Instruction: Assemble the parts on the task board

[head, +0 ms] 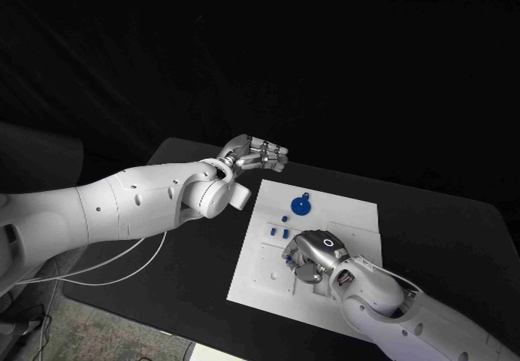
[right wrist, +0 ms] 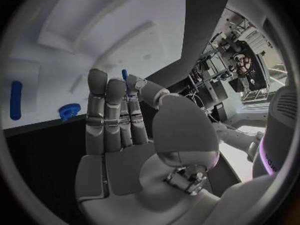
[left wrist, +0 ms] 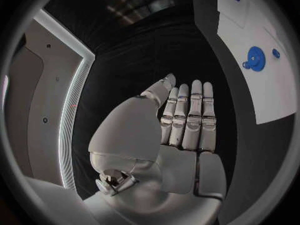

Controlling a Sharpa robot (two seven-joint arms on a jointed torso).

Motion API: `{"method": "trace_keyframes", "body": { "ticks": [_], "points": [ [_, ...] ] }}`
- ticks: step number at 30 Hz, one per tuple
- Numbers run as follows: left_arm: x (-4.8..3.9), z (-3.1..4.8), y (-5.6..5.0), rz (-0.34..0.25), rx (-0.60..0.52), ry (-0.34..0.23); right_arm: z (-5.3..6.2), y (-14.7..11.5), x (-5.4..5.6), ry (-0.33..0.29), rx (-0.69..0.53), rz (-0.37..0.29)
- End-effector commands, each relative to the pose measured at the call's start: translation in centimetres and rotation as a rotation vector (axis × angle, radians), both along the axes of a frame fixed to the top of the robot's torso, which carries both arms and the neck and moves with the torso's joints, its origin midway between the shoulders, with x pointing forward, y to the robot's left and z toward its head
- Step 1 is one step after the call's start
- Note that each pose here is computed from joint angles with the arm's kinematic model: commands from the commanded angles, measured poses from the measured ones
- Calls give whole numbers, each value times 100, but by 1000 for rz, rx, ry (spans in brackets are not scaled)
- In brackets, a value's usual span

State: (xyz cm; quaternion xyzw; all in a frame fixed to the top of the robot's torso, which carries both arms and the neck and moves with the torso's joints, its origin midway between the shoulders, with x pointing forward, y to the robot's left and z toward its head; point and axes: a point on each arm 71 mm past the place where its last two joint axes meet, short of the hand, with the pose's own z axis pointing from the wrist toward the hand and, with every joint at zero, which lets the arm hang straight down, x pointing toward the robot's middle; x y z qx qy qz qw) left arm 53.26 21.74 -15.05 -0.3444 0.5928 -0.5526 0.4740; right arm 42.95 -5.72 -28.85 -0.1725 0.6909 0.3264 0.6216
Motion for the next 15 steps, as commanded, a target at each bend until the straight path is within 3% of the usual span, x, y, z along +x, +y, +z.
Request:
{"method": "trace_keyframes", "body": {
  "ticks": [1, 15],
  "points": [
    [3, 21, -14, -6, -13, -9, -31, 1, -17, -10, -29, 15],
    [6, 17, -10, -13, -14, -4, -114, -19, -20, -8, -43, 4]
  ]
}}
